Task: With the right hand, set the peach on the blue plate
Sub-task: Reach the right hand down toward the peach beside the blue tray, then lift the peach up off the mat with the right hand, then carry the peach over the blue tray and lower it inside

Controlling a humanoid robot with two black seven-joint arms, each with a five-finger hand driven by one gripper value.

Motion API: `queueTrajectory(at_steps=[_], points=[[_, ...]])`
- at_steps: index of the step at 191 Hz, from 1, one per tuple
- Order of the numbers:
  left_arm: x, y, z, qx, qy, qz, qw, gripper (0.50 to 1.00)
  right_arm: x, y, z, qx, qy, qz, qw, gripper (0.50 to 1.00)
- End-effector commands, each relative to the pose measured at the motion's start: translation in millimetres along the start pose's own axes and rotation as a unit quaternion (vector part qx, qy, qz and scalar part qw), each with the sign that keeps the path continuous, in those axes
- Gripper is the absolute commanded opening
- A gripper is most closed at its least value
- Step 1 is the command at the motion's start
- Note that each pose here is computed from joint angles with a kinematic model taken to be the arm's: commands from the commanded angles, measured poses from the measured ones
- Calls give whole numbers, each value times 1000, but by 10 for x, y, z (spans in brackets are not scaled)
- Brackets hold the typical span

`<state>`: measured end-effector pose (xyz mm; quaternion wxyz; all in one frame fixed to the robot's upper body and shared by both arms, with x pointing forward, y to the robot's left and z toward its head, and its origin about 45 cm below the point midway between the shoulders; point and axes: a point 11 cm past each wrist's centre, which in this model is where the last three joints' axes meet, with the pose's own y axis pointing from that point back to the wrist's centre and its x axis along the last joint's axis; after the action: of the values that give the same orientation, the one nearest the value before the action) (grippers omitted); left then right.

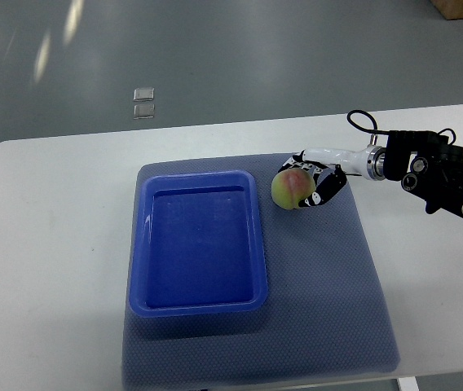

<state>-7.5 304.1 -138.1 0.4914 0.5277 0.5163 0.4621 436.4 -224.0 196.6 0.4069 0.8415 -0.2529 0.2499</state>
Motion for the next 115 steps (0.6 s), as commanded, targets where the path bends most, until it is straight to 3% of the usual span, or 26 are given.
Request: queueTrajectory(at_steps=[1,34,73,96,97,115], points=[[0,0,0,0,0,0,1000,1000,325,170,-241,26,12,8,1000,509],[0,0,2,0,1,0,1000,1000,643,406,-562,65,8,14,998,513],[-5,0,2,0,1,-1,1000,1000,655,415,-729,83,18,9,996,519],[-5,0,2,0,1,-1,1000,1000,566,285,-908,102,22,1,995,519],[-5,0,2,0,1,-1,1000,1000,483,169,-1049,117,22,-6,993,521],[-5,0,0,0,0,-1,1000,1000,328,-36,-1262,136,24,-14,990,529]])
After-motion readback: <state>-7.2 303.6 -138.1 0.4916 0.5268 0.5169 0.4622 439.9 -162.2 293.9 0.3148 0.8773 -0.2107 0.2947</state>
